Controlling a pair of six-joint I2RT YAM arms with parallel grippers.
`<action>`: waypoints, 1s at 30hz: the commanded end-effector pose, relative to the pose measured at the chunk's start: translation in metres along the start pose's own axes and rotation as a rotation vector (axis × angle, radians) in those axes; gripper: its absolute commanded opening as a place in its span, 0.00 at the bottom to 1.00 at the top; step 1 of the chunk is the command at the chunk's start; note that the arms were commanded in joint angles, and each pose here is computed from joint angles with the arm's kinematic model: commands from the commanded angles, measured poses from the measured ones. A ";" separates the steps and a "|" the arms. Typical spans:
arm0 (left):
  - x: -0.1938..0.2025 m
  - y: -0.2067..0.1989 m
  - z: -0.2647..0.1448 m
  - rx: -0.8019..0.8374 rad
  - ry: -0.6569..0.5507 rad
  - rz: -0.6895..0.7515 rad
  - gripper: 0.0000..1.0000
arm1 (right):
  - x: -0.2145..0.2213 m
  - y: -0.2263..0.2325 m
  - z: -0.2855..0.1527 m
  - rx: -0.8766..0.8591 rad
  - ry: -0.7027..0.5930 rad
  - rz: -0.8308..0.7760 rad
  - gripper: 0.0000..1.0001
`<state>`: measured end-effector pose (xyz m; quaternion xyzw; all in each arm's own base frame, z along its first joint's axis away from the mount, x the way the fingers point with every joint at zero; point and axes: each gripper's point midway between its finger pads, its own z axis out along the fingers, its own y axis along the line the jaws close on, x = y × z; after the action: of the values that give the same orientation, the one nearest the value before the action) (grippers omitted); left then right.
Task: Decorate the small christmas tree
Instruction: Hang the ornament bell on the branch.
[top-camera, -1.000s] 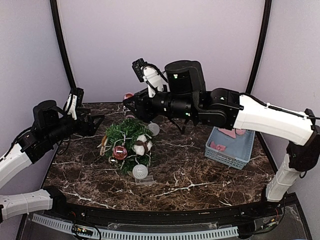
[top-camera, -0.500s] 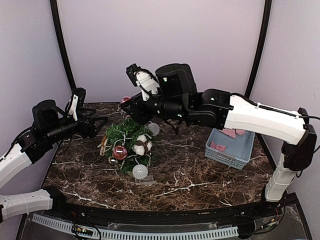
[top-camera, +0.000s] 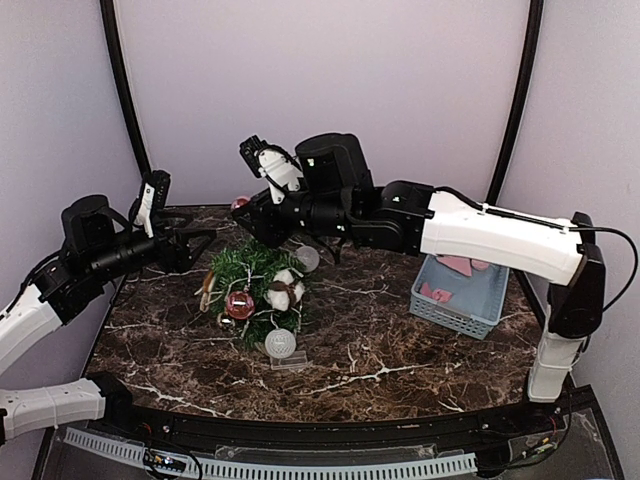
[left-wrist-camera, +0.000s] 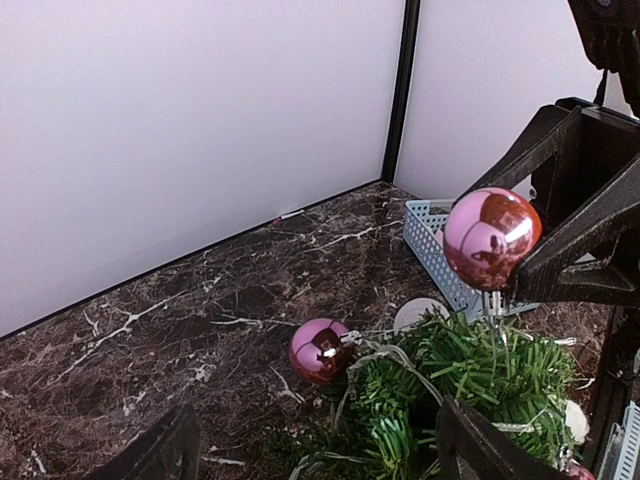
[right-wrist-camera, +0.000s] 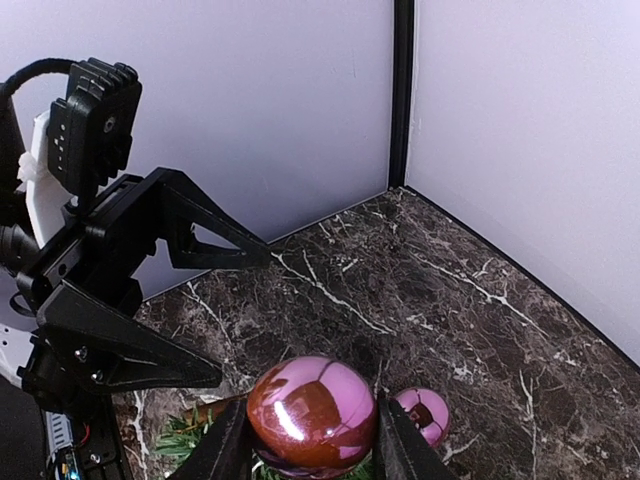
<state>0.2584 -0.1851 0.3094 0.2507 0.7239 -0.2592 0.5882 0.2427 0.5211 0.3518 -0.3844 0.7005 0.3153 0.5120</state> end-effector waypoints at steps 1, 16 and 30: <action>-0.022 -0.003 -0.004 0.012 -0.051 0.017 0.84 | -0.043 0.005 -0.005 -0.054 -0.131 -0.001 0.38; -0.031 -0.015 -0.001 0.088 -0.061 0.013 0.84 | -0.020 -0.010 -0.003 -0.067 -0.096 0.007 0.38; -0.040 -0.026 0.015 0.160 -0.053 0.026 0.82 | -0.018 -0.011 -0.027 -0.077 -0.124 0.022 0.38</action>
<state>0.2622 -0.2099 0.3273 0.2853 0.7059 -0.3030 0.5731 0.2466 0.5089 0.3320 -0.3972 0.6926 0.3406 0.4966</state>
